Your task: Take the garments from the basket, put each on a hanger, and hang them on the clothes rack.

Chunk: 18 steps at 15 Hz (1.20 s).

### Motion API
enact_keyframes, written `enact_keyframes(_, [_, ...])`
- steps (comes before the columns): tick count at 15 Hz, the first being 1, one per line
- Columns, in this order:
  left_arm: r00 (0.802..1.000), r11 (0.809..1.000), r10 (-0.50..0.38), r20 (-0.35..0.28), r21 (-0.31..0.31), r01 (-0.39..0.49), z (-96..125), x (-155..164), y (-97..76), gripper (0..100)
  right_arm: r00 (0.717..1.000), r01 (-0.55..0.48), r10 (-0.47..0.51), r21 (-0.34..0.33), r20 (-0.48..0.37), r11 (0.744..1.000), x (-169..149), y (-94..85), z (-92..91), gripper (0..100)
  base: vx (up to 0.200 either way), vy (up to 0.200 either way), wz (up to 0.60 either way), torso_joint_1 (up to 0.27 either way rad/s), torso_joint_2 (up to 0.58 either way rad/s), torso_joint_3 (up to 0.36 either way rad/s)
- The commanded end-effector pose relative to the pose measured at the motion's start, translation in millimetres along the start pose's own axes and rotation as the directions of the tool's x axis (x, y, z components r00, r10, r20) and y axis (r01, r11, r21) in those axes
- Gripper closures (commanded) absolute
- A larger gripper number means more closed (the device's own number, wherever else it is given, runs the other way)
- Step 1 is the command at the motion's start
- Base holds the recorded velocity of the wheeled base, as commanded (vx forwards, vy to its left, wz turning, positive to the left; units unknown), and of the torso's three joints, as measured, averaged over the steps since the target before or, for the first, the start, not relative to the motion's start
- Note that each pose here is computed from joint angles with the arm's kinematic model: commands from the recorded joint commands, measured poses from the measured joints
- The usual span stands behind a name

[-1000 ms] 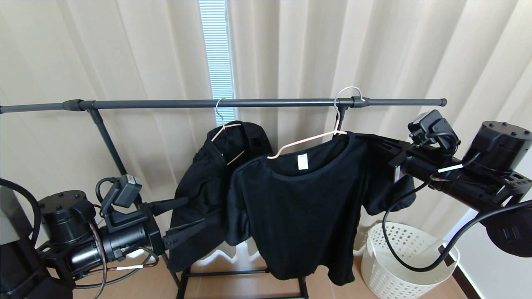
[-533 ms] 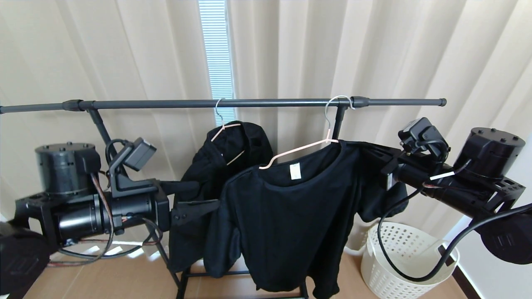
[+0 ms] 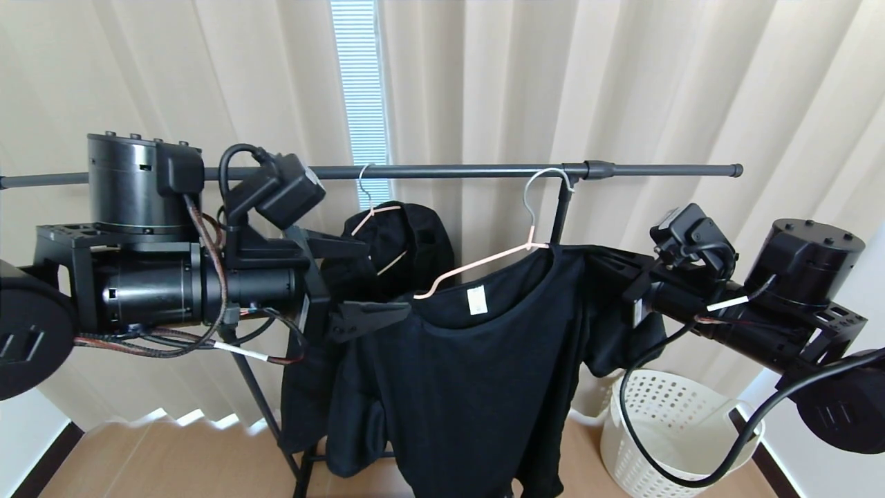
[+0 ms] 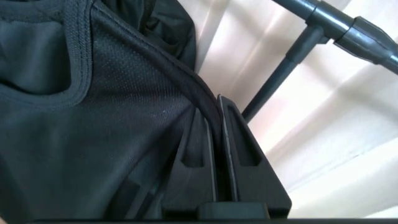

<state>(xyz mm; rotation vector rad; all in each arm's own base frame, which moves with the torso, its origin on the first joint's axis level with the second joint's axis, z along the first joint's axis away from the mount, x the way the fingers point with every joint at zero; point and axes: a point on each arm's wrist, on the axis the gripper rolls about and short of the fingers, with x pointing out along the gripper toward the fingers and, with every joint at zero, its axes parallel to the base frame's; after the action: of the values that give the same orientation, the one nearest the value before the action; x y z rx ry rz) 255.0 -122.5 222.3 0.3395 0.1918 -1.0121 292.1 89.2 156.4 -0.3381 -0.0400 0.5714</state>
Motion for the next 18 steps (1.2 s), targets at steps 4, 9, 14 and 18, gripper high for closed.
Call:
enact_keyframes(4, [0.996, 0.997, -0.071, -0.049, 0.032, 0.073, -14, 27, -6.8, 0, 1.0, -0.007, 0.007, -0.005, 0.018, 1.0, -4, 3.0, 6.4, 100, 0.0, 0.0, 0.0, 0.0, 0.0, 0.0])
enact_keyframes(9, [0.994, 0.994, -0.091, -0.06, 0.048, 0.094, -16, 45, -4.5, 0, 0.999, -0.023, 0.024, -0.006, 0.022, 1.0, -4, 7.9, 7.8, 100, 0.0, 0.0, 0.0, 0.0, 0.0, 0.0])
enact_keyframes(14, [0.994, 0.996, -0.079, -0.073, 0.045, 0.083, -18, 53, -2.2, 0, 0.999, -0.031, 0.032, -0.01, 0.036, 0.999, -8, 11.6, 13.1, 100, 0.0, 0.0, 0.0, 0.0, 0.0, 0.0])
enact_keyframes(18, [0.995, 0.996, -0.071, -0.072, 0.052, 0.075, -15, 59, -1.8, 0, 0.999, -0.032, 0.032, -0.012, 0.039, 0.999, -11, 12.1, 14.5, 100, 0.0, 0.0, 0.0, 0.0, 0.0, 0.0])
